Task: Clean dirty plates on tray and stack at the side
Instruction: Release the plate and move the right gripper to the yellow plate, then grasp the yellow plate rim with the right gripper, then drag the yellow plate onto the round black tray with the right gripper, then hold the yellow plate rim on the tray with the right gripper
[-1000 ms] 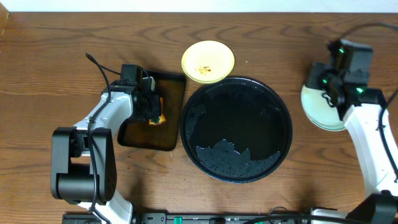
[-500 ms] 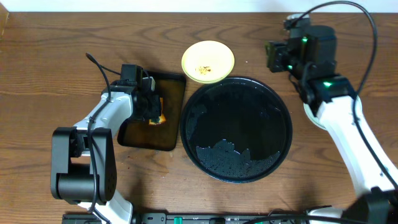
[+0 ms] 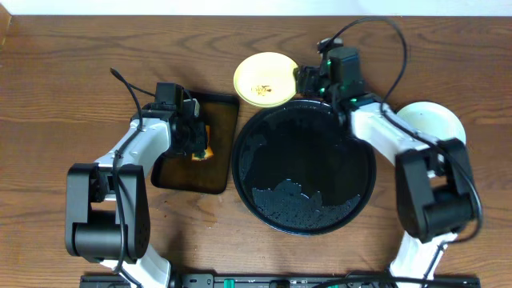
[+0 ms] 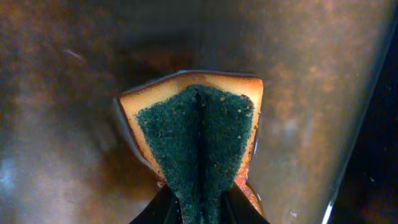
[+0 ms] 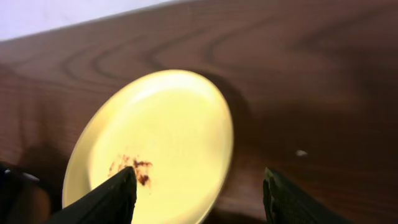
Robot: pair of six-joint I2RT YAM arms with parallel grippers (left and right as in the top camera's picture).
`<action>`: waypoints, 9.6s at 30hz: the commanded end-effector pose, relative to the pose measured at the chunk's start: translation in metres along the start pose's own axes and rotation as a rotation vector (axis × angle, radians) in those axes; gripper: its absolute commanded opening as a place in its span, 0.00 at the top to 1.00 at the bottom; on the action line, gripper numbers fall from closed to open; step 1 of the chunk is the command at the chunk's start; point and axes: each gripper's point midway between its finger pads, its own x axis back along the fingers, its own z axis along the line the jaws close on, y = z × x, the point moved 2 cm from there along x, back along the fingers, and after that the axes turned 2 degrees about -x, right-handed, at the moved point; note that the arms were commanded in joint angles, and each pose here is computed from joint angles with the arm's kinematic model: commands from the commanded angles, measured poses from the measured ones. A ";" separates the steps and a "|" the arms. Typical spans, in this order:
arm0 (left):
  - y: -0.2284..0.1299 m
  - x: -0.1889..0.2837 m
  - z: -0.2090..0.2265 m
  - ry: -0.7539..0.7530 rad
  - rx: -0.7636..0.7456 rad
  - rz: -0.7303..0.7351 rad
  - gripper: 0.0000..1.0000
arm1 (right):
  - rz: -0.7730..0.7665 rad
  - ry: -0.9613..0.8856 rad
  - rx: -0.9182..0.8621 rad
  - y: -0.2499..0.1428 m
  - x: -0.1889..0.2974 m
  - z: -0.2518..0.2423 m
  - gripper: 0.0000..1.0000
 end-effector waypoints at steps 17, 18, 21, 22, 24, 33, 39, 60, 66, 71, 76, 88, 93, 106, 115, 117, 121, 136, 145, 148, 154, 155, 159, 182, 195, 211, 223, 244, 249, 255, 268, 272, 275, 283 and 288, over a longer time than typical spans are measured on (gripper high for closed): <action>-0.010 0.000 -0.001 -0.006 -0.001 0.026 0.80 | 0.099 0.031 -0.206 -0.044 -0.035 -0.005 0.62; -0.010 0.000 -0.001 -0.006 -0.001 0.026 0.80 | 0.101 0.033 -0.213 -0.044 -0.035 -0.004 0.64; -0.010 0.000 -0.001 -0.006 -0.001 0.026 0.80 | 0.111 0.048 -0.225 -0.045 -0.035 -0.002 0.68; -0.010 0.000 -0.001 -0.006 -0.001 0.026 0.80 | 0.112 0.050 -0.225 -0.046 -0.035 -0.002 0.69; -0.010 0.000 -0.001 -0.006 -0.001 0.025 0.80 | 0.113 0.051 -0.231 -0.046 -0.035 -0.002 0.73; -0.010 0.000 -0.001 -0.006 -0.001 0.025 0.80 | 0.131 0.074 -0.288 -0.046 -0.034 0.000 0.81; -0.010 0.000 -0.001 -0.006 -0.001 0.026 0.80 | 0.151 0.108 -0.322 -0.043 -0.031 0.000 0.85; -0.010 0.000 -0.001 -0.006 -0.001 0.026 0.80 | 0.175 0.098 -0.240 -0.031 -0.011 -0.003 0.85; -0.010 0.000 -0.001 -0.006 -0.001 0.026 0.80 | 0.173 -0.013 -0.049 0.014 0.021 0.007 0.77; -0.010 0.000 -0.001 -0.006 -0.001 0.026 0.80 | 0.203 -0.072 0.113 0.054 0.046 0.025 0.65; -0.010 0.000 -0.001 -0.006 -0.001 0.025 0.80 | 0.144 -0.086 0.205 0.092 0.065 0.041 0.61; -0.010 0.000 -0.001 -0.006 -0.001 0.025 0.80 | 0.042 -0.070 0.390 0.108 0.040 0.057 0.50; -0.010 0.000 -0.001 -0.006 -0.001 0.026 0.80 | 0.126 -0.069 0.399 0.074 0.009 0.055 0.46; -0.010 0.000 -0.001 -0.006 -0.001 0.026 0.80 | 0.264 -0.157 0.356 0.006 -0.046 0.031 0.50; -0.010 0.000 -0.001 -0.006 -0.001 0.026 0.80 | 0.325 -0.206 0.245 -0.022 -0.063 0.013 0.54; -0.010 0.000 -0.001 -0.006 -0.001 0.026 0.80 | 0.330 -0.208 0.245 -0.024 -0.063 0.012 0.55; -0.010 0.000 -0.001 -0.006 -0.001 0.026 0.80 | 0.333 -0.214 0.227 -0.026 -0.062 0.010 0.57; -0.010 0.000 -0.001 -0.006 -0.001 0.026 0.80 | 0.366 -0.249 0.135 -0.045 -0.066 -0.001 0.62; -0.010 0.000 -0.001 -0.006 -0.001 0.026 0.80 | 0.375 -0.258 0.116 -0.052 -0.071 -0.006 0.75; -0.010 0.000 -0.001 -0.006 -0.001 0.026 0.80 | 0.376 -0.260 0.109 -0.052 -0.071 -0.006 0.85; -0.010 0.000 -0.001 -0.006 -0.001 0.026 0.80 | 0.353 -0.249 0.110 -0.042 -0.066 0.000 0.99; -0.010 0.000 -0.001 -0.006 -0.001 0.026 0.80 | 0.344 -0.246 0.110 -0.039 -0.065 0.002 0.99; -0.010 0.000 -0.001 -0.006 -0.001 0.026 0.80 | 0.301 -0.249 0.083 -0.021 -0.055 0.007 0.99; -0.010 0.000 -0.001 -0.006 -0.001 0.027 0.80 | 0.302 -0.321 0.034 0.011 0.009 0.013 0.99; -0.010 0.000 -0.001 -0.006 -0.001 0.026 0.80 | 0.625 -0.514 0.078 -0.033 0.094 -0.011 0.99; -0.011 0.000 0.000 -0.006 0.000 0.033 0.80 | 0.901 -0.635 0.151 -0.089 0.130 -0.044 0.99; -0.012 0.000 0.000 -0.005 0.001 0.034 0.80 | 0.838 -0.625 0.114 -0.125 0.099 -0.071 0.99; -0.013 0.000 0.000 -0.005 0.001 0.037 0.76 | 0.834 -0.502 0.021 -0.132 0.086 -0.068 0.91; -0.014 0.000 0.000 -0.004 0.003 0.044 0.75 | 0.841 -0.493 0.020 -0.133 0.086 -0.067 0.71; -0.014 0.000 0.000 -0.004 0.003 0.044 0.75 | 0.838 -0.492 0.020 -0.132 0.085 -0.067 0.82; -0.015 0.000 0.000 -0.004 0.003 0.047 0.75 | 0.757 -0.488 0.032 -0.104 0.108 -0.053 0.78; -0.015 0.000 0.000 -0.004 0.003 0.047 0.75 | 0.695 -0.494 0.048 -0.090 0.126 -0.048 0.77; -0.015 0.000 0.000 -0.004 0.003 0.047 0.75 | 0.651 -0.491 0.051 -0.088 0.139 -0.047 0.77; -0.014 0.000 0.000 -0.004 0.003 0.046 0.75 | 0.384 -0.342 0.115 -0.086 0.130 -0.045 0.46; -0.014 0.000 0.000 -0.004 0.003 0.045 0.75 | 0.310 -0.305 0.126 -0.089 0.109 -0.050 0.43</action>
